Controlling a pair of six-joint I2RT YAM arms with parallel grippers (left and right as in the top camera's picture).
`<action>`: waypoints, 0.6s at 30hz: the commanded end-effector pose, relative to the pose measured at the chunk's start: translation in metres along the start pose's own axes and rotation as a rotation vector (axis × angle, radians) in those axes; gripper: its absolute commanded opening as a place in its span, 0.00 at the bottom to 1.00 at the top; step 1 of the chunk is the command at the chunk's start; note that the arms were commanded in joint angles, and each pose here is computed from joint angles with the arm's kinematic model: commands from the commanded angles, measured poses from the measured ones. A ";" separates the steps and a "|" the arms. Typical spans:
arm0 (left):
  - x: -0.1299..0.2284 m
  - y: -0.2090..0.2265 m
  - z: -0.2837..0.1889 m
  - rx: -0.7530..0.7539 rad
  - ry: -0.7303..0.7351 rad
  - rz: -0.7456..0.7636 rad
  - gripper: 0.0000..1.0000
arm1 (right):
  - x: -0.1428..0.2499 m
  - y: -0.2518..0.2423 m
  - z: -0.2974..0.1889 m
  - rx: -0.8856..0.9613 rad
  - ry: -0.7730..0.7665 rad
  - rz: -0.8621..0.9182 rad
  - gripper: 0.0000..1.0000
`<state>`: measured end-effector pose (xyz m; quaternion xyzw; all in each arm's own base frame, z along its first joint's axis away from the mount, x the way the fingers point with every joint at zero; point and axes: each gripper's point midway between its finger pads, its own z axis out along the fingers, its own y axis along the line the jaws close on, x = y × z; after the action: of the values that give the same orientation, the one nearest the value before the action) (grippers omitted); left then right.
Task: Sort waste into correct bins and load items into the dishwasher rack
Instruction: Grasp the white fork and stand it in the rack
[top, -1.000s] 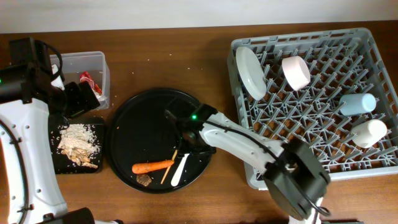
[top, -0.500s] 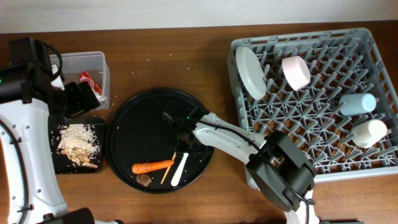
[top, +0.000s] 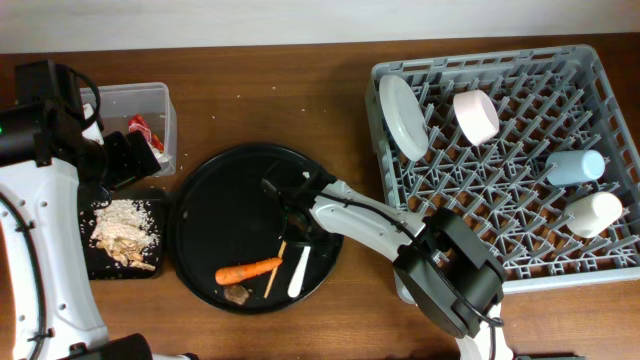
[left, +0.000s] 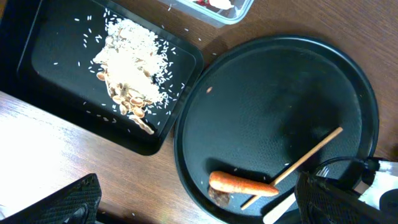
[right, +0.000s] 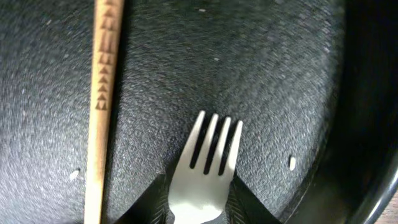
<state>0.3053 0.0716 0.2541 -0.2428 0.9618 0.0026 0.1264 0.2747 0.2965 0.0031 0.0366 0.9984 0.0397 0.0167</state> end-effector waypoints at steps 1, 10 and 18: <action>0.002 -0.001 -0.001 0.008 0.002 0.018 0.99 | 0.001 0.003 0.007 0.006 0.011 -0.018 0.27; 0.002 -0.001 -0.001 0.007 0.003 0.018 0.99 | -0.026 0.009 -0.033 -0.010 -0.105 -0.011 0.27; 0.002 -0.001 -0.001 0.007 0.003 0.018 0.99 | -0.059 -0.043 -0.100 0.012 -0.147 -0.114 0.27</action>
<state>0.3038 0.0713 0.2537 -0.2429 0.9622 0.0027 0.1232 0.3055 0.2572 0.0551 0.0186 0.9989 0.0127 0.0404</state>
